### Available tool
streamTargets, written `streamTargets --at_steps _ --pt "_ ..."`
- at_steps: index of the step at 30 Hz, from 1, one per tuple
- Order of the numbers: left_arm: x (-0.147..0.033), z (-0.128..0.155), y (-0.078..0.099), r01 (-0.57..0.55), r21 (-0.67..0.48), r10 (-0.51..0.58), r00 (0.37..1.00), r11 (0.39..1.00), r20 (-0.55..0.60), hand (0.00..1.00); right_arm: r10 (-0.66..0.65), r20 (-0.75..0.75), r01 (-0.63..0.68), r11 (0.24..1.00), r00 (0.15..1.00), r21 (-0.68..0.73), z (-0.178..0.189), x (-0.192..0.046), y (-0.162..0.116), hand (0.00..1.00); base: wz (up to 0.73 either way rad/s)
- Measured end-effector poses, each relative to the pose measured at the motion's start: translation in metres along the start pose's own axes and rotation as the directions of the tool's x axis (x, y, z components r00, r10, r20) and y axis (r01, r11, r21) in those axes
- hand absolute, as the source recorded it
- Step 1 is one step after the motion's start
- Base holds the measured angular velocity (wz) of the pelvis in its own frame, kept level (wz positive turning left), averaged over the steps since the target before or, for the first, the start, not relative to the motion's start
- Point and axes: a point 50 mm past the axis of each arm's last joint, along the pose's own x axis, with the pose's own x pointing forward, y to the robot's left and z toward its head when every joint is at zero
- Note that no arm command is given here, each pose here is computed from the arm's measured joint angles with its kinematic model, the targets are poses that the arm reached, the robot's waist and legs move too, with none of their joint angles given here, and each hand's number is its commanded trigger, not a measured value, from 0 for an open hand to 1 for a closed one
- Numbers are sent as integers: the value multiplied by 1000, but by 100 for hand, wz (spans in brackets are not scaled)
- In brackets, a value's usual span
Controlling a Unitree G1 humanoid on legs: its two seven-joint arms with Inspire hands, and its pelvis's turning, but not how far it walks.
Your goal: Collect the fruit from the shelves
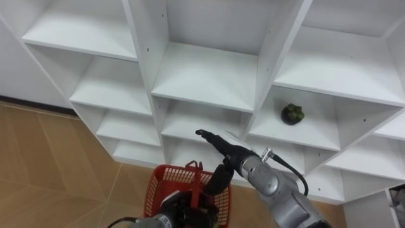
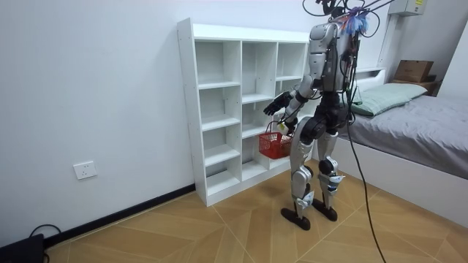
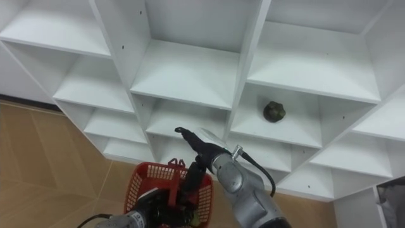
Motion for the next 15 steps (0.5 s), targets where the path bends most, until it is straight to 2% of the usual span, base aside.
streamTargets --at_steps 6,15 --pt "0 0 0 -11 2 11 1000 1000 -1 100 -31 20 31 999 999 31 3 -1 -3 0 -4" --pt "-2 2 7 -65 -34 66 998 997 16 100 -158 17 156 985 987 79 -6 -10 -18 0 -2"
